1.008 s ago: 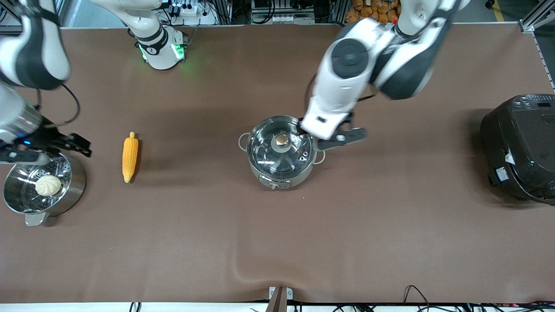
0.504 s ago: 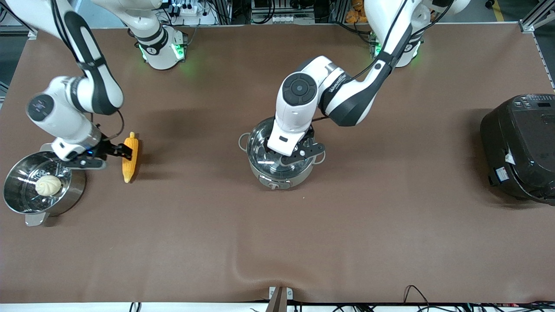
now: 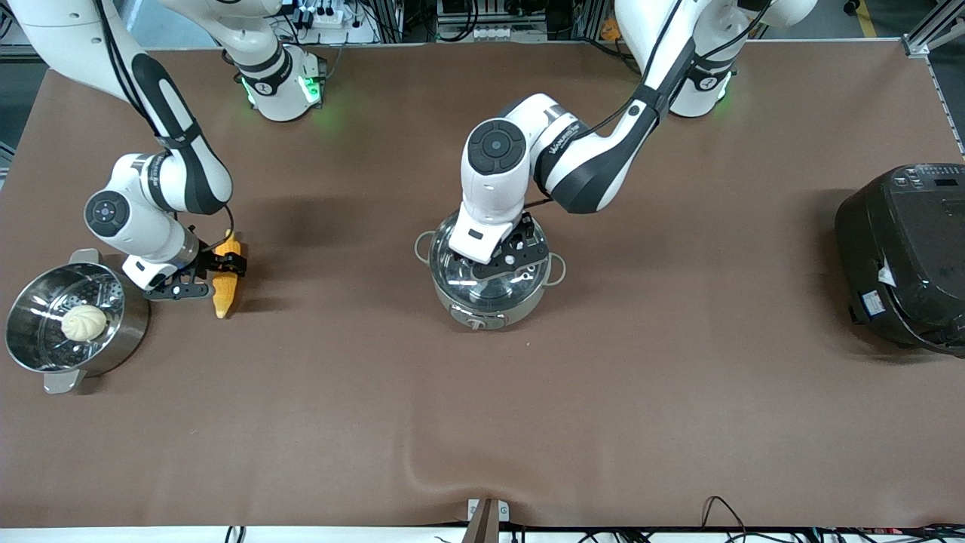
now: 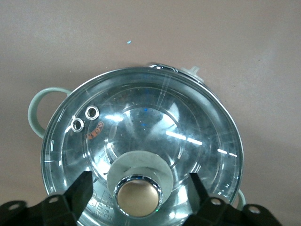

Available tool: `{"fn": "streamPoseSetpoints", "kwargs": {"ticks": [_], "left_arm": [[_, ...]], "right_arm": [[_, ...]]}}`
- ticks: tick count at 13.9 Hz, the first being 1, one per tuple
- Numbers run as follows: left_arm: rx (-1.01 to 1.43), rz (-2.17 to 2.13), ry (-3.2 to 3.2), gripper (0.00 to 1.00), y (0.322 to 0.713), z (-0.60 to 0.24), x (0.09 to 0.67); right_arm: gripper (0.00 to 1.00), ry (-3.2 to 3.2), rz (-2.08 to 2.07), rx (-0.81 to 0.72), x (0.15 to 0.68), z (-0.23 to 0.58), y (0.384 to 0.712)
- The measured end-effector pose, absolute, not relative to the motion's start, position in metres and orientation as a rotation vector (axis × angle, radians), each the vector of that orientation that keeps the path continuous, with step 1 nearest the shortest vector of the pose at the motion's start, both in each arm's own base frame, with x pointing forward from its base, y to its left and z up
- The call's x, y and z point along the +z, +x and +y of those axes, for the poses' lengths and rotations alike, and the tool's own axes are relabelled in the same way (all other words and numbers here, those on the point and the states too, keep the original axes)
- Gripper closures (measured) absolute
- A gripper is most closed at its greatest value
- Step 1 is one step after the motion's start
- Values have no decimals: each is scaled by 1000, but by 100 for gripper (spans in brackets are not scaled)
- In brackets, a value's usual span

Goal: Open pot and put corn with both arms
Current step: 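Grasp the lid knob with the left gripper while the right gripper grasps the corn, then lift the lid off the pot while the right gripper lifts the corn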

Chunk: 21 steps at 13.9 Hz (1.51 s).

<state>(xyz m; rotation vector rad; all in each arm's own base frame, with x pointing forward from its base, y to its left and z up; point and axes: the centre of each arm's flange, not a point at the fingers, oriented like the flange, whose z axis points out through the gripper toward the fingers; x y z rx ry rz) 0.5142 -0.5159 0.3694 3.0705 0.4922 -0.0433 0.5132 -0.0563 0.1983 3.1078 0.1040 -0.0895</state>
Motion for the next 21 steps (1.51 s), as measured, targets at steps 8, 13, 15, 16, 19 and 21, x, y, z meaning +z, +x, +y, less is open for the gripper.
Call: {"fn": "streamPoseSetpoints", "kwargs": {"ticks": [8, 13, 15, 16, 19, 21], "left_arm": [[-77, 463, 3102, 35, 502, -527, 350], [-86, 468, 3112, 50, 503, -525, 347], [-86, 468, 3112, 50, 503, -525, 347], [-87, 468, 3113, 50, 503, -525, 347], [-103, 477, 3128, 50, 503, -523, 353], [-108, 510, 3139, 50, 508, -509, 380]], "right_arm": [[57, 3110, 57, -124, 189, -65, 514], [67, 3095, -57, -249, 252, -7, 559], [67, 3082, -71, -217, 300, 60, 585], [67, 3084, -64, -177, 321, 90, 594], [67, 3158, -90, -91, 359, 167, 600], [67, 3205, -120, -65, 376, 210, 596]]}}
